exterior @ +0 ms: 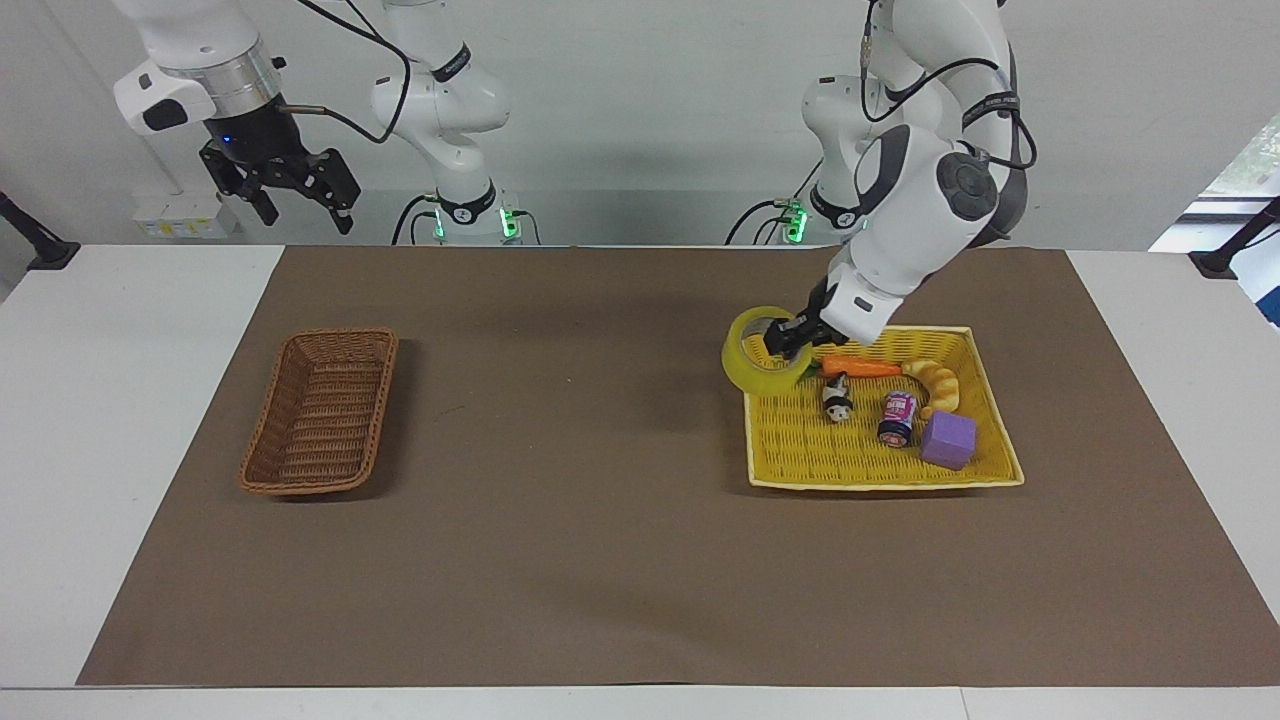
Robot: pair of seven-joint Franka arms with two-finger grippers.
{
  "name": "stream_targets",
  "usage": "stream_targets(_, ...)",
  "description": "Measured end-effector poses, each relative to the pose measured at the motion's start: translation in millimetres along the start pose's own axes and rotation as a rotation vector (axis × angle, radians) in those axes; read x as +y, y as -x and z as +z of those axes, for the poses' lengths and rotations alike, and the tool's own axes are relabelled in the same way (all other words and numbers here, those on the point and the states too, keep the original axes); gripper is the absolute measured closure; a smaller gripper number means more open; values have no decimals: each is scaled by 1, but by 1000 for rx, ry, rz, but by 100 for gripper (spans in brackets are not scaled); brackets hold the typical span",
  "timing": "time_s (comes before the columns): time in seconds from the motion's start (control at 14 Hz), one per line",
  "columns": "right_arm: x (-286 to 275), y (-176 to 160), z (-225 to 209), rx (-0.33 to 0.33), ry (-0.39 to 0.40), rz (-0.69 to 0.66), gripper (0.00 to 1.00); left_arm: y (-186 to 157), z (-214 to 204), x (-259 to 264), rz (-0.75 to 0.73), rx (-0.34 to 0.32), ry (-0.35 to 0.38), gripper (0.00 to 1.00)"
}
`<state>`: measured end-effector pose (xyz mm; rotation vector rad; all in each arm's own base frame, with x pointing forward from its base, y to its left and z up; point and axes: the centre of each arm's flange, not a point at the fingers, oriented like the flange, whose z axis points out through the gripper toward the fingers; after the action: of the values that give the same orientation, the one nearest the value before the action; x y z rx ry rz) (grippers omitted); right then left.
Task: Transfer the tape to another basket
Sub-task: 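Carry the tape toward the brown basket while the right gripper reaches in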
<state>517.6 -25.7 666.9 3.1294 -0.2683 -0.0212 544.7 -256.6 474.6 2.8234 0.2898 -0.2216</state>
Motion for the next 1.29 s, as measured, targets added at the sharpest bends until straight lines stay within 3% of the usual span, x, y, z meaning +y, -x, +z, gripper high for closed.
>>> stream_targets(0.43,0,0,0,0,0,0,0,61,19,89,84,12,135,83)
stream_targets(0.79,-4,2,0,-9,-1,-11,0,121,27,156,189,91,239,83)
stream_targets(0.93,-19,6,-1,-11,-1,-44,0,126,24,165,194,133,277,83)
stream_targets(1.07,-46,15,-3,-24,-48,-92,0,123,21,167,182,179,323,83)
stream_targets(1.29,-76,28,4,-76,-181,-137,0,126,23,170,169,186,355,83)
